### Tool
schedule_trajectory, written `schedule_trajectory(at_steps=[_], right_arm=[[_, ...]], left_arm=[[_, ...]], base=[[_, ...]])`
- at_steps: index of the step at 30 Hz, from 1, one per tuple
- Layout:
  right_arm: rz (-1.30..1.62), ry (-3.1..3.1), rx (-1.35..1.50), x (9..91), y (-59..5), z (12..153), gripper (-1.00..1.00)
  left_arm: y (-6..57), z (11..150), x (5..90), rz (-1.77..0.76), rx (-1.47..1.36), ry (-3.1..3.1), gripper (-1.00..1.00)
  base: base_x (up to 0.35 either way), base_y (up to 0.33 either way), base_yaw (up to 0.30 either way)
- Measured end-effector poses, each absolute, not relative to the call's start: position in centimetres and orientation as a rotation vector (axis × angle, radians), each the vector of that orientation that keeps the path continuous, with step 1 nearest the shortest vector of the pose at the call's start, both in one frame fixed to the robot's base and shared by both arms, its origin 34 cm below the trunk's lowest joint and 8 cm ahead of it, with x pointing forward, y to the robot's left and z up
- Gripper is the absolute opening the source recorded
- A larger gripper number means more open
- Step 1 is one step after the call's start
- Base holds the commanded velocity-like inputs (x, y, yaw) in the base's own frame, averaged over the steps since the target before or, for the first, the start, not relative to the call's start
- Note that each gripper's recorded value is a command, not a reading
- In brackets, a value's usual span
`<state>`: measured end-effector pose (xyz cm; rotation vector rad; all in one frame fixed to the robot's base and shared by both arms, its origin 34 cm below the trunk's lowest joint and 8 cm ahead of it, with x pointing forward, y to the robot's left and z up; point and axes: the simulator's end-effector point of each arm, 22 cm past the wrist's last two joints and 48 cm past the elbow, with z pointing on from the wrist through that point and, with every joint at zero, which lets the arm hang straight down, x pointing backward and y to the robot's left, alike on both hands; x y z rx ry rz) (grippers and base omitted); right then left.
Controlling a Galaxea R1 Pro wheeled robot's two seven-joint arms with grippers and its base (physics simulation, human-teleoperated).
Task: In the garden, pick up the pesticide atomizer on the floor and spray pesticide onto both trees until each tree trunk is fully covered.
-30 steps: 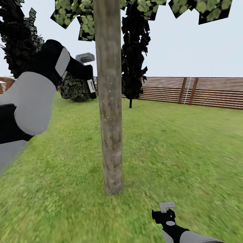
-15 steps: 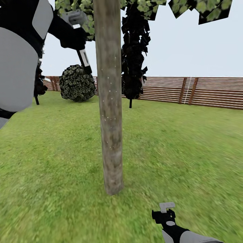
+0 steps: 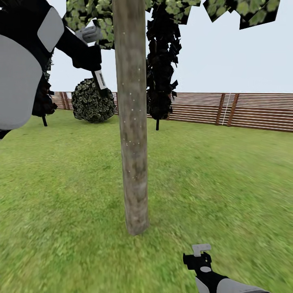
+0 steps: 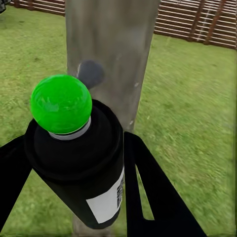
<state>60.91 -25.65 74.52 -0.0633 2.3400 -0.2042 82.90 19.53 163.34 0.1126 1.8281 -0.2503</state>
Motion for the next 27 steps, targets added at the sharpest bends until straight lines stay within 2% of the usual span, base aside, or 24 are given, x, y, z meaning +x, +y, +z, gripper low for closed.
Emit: schedule_trajectory(at_steps=[7, 14, 27], right_arm=[[-0.204, 2.340, -0.063, 60.9, -25.7, 74.5, 1.00], [-0.204, 2.340, -0.063, 60.9, -25.7, 74.5, 1.00], [-0.204, 2.340, -0.063, 60.9, -25.7, 74.5, 1.00]], left_arm=[[18.3, 160.0, 83.6, -0.266, 0.130, 1.908, -1.00], [14.1, 159.3, 83.2, -0.278, 0.199, 1.922, -1.00], [15.7, 155.7, 84.0, -0.242, 0.176, 2.008, -1.00]], base=[[0.000, 0.000, 0.000], [0.000, 0.000, 0.000], [0.000, 0.000, 0.000]])
